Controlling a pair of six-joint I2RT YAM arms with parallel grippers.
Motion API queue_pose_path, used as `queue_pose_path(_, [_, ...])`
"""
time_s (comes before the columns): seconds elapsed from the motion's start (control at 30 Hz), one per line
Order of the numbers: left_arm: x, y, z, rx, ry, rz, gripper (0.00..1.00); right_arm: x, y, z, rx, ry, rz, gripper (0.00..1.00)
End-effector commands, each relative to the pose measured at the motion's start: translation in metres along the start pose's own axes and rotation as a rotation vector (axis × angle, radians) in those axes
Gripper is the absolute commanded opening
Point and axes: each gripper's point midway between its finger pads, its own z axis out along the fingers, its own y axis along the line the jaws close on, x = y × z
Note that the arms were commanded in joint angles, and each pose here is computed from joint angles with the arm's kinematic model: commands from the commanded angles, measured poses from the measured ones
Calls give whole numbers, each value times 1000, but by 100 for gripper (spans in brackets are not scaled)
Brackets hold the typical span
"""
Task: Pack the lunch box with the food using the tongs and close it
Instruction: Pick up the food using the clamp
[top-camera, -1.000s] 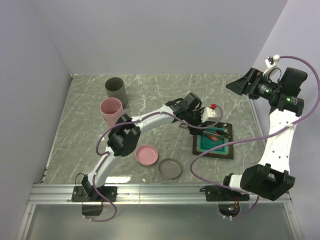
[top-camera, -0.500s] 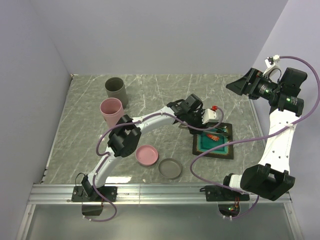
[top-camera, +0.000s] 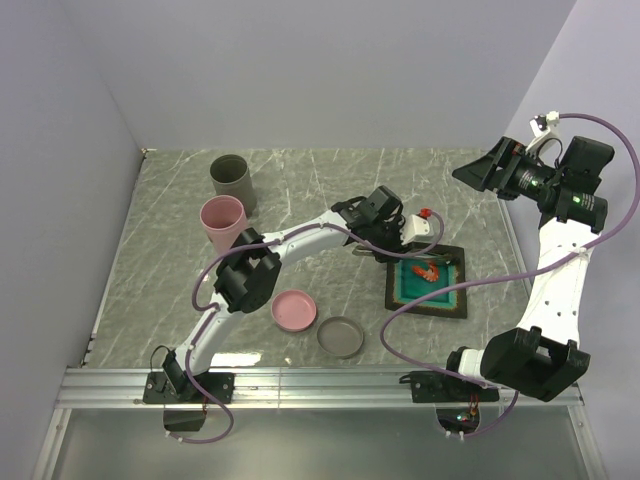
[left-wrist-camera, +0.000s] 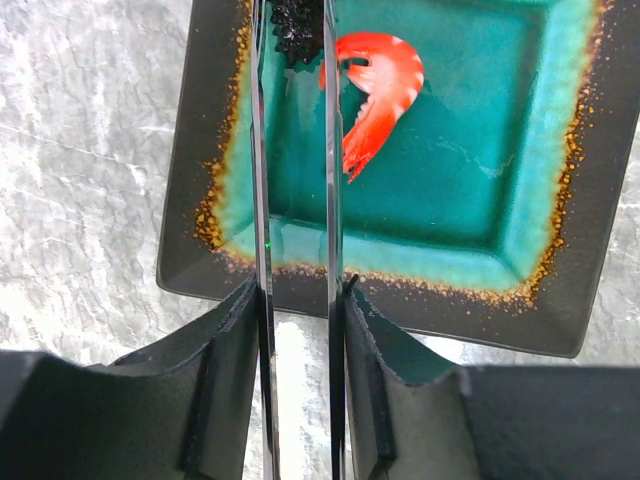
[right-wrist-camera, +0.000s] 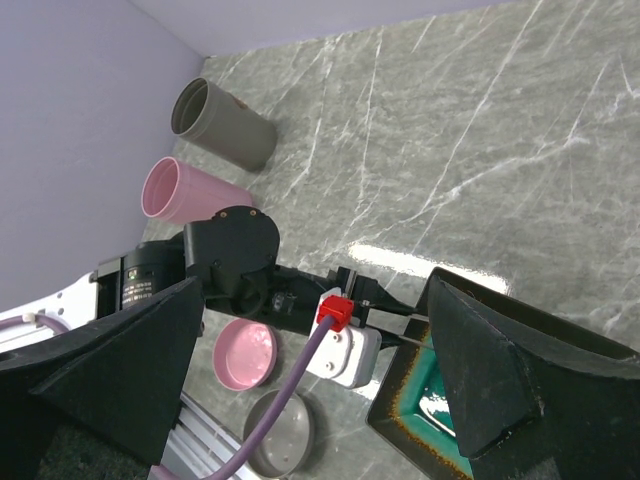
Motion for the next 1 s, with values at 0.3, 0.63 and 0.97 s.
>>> queue_pose_path(0.3, [-53, 2, -32, -17, -114, 1, 32, -8, 8, -6, -16, -37, -53, 100])
queue_pose_path(0.63, [-84, -5, -64, -15, -182, 2, 30, -9, 9, -8, -13, -43, -57, 100])
queue_pose_path(0.97, [-95, -16, -88, -5, -210, -10, 29, -12, 12, -10, -16, -49, -66, 100])
